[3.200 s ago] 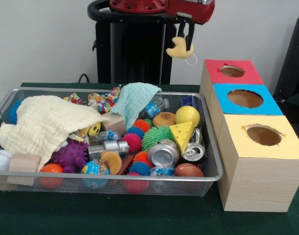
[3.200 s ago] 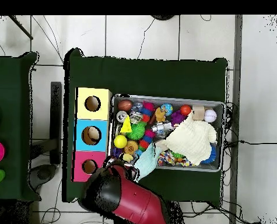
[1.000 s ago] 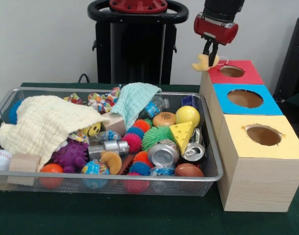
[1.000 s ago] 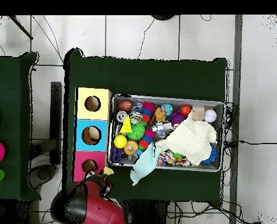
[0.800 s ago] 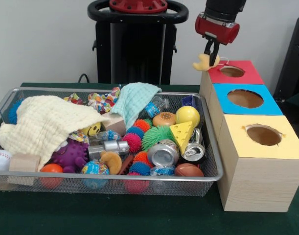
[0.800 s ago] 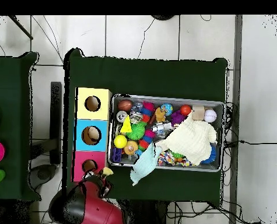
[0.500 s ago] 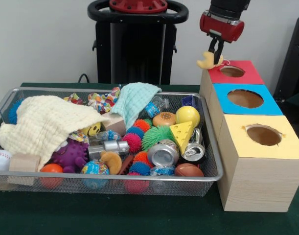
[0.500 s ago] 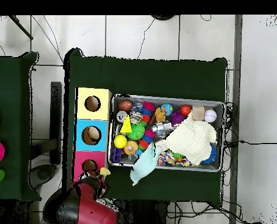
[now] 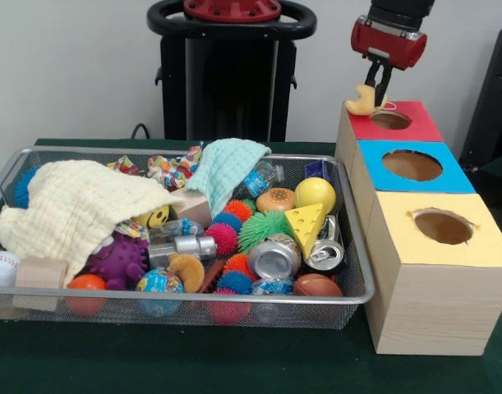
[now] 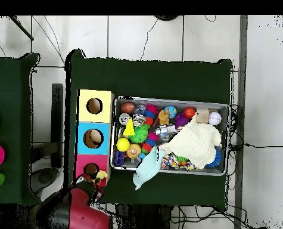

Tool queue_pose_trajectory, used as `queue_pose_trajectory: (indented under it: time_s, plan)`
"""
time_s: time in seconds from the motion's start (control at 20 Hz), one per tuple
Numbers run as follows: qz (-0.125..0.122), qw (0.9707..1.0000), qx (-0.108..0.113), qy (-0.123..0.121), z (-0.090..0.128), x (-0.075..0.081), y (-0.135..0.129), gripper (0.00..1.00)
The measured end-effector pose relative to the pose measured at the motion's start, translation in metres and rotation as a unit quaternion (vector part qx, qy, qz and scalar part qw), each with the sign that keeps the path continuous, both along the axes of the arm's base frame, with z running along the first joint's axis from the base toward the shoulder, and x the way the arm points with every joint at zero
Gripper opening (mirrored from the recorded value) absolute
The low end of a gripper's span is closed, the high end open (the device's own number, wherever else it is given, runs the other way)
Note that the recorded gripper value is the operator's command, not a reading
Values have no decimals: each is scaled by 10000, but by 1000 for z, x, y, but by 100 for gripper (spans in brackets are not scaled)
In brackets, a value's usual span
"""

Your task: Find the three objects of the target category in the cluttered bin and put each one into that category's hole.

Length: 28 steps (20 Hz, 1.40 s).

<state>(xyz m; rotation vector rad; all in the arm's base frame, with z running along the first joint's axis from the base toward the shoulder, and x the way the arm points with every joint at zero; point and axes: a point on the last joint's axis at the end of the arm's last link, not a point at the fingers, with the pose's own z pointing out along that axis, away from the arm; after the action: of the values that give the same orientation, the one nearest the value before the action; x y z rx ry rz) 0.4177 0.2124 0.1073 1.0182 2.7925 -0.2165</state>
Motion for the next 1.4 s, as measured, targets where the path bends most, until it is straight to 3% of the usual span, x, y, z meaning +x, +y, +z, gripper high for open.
queue_pose_trajectory:
  time_s: [0.8, 1.4]
  plan:
    - [-35, 10000, -25, 28, -1, 4, 0, 0]
    - [56, 10000, -44, -5, 0, 12, 16, 0]
